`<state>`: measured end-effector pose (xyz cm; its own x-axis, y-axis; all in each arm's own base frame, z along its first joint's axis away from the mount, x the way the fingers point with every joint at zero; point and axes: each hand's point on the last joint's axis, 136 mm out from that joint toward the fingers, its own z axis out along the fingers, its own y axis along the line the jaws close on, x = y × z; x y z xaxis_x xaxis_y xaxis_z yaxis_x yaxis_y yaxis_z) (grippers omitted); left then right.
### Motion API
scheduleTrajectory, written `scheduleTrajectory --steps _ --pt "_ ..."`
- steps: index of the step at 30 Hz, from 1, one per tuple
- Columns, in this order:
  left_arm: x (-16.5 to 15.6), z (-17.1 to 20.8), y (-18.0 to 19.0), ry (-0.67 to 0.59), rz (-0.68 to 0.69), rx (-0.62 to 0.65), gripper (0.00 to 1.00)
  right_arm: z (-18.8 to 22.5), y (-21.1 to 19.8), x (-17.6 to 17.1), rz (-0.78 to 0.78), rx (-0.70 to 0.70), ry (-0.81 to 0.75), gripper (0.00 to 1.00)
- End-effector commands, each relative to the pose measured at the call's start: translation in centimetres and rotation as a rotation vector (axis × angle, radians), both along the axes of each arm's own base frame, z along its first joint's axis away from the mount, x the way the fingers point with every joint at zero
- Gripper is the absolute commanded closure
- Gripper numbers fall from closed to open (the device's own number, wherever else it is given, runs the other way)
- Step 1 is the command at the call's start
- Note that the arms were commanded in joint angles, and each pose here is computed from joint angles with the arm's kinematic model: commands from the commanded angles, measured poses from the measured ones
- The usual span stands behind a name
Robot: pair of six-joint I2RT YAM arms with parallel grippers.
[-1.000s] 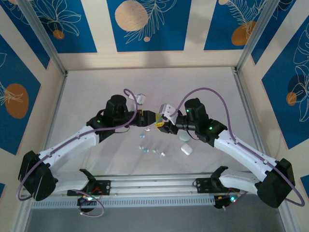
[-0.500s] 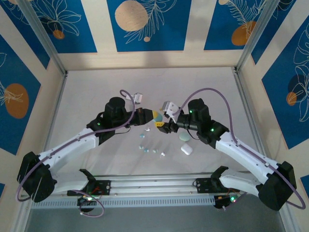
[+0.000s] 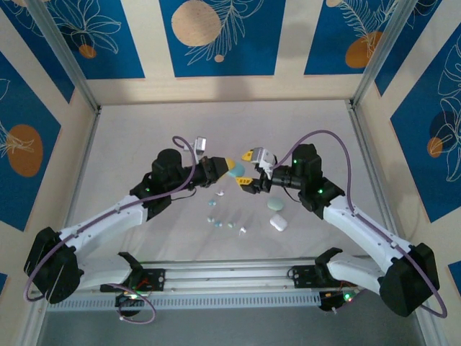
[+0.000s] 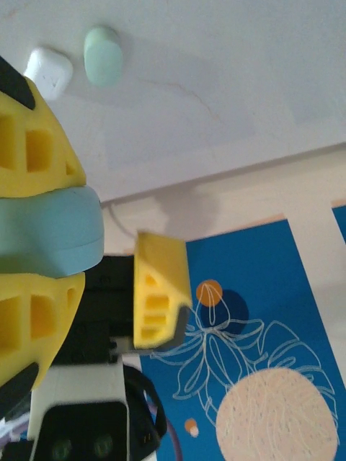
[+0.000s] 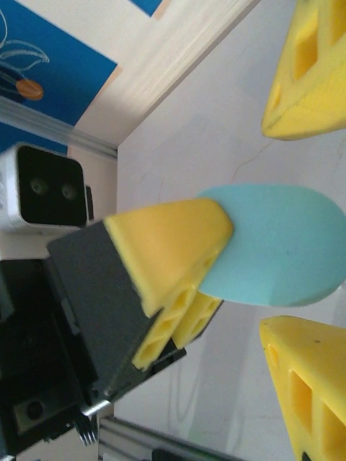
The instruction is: Insert the wireless bluetooth earbuds into the charging case
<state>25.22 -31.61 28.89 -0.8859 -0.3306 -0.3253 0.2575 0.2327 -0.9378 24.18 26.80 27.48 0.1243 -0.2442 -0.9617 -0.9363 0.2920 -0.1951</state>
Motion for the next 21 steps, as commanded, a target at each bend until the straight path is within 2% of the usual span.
scheduleTrajectory --steps 1,4,9,21 --pt "-0.6 4.1 0.2 -0.074 -0.016 -0.103 1.0 1.6 0.4 -0.8 0.074 0.047 -0.006 0.34" --pt "-0.7 4.4 0.2 -0.078 -0.014 -0.11 1.0 1.7 0.3 -0.7 0.072 0.053 -0.006 0.34" --pt "-0.8 4.7 0.3 -0.081 -0.015 -0.113 1.0 2.5 0.0 -0.2 0.045 0.083 -0.011 0.44" --pt "-0.9 5.6 0.0 -0.088 -0.033 -0.154 1.0 2.7 0.2 0.7 0.017 0.101 -0.009 0.47"
